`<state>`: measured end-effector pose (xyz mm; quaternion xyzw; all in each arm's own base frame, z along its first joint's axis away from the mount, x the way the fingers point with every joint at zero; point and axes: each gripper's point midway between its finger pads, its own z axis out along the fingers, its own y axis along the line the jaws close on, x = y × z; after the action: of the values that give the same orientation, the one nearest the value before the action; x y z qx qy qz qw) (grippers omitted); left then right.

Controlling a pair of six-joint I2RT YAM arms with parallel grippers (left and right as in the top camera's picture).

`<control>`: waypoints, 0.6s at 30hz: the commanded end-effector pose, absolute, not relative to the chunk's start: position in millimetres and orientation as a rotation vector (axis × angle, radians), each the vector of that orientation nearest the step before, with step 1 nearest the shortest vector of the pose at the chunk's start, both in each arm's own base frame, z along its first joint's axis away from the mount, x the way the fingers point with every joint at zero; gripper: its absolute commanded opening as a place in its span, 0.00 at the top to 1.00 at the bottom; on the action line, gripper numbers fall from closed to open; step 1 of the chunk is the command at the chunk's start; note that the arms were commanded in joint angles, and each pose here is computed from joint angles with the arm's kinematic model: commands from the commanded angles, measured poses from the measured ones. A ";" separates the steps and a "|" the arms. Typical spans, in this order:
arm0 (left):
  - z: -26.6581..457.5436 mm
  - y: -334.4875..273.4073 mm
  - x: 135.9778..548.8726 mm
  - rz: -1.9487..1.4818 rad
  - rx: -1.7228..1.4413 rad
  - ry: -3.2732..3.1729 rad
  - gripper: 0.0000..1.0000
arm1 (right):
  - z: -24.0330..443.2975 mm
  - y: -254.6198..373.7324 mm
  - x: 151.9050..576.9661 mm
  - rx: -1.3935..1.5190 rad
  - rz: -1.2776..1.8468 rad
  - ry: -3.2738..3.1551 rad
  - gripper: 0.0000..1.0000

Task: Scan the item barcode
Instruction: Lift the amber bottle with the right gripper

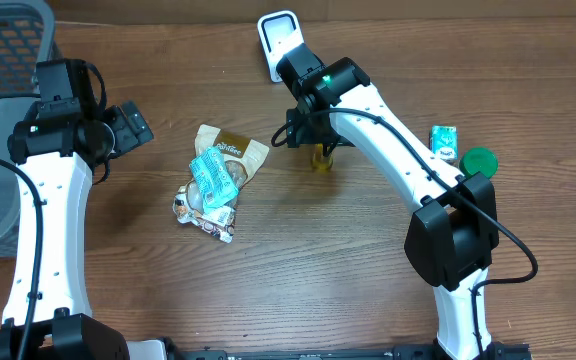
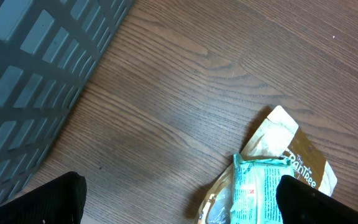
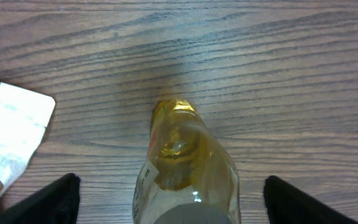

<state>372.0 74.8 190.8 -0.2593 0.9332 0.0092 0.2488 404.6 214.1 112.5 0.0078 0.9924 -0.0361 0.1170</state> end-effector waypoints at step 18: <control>196.1 76.2 373.1 0.031 -0.690 2.531 0.00 | 128.6 208.9 408.3 0.170 0.083 2.929 0.17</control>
<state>372.0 74.8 190.8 -0.2593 0.9332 0.0092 0.2488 410.1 201.9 110.2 0.0543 0.9942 0.0016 0.0927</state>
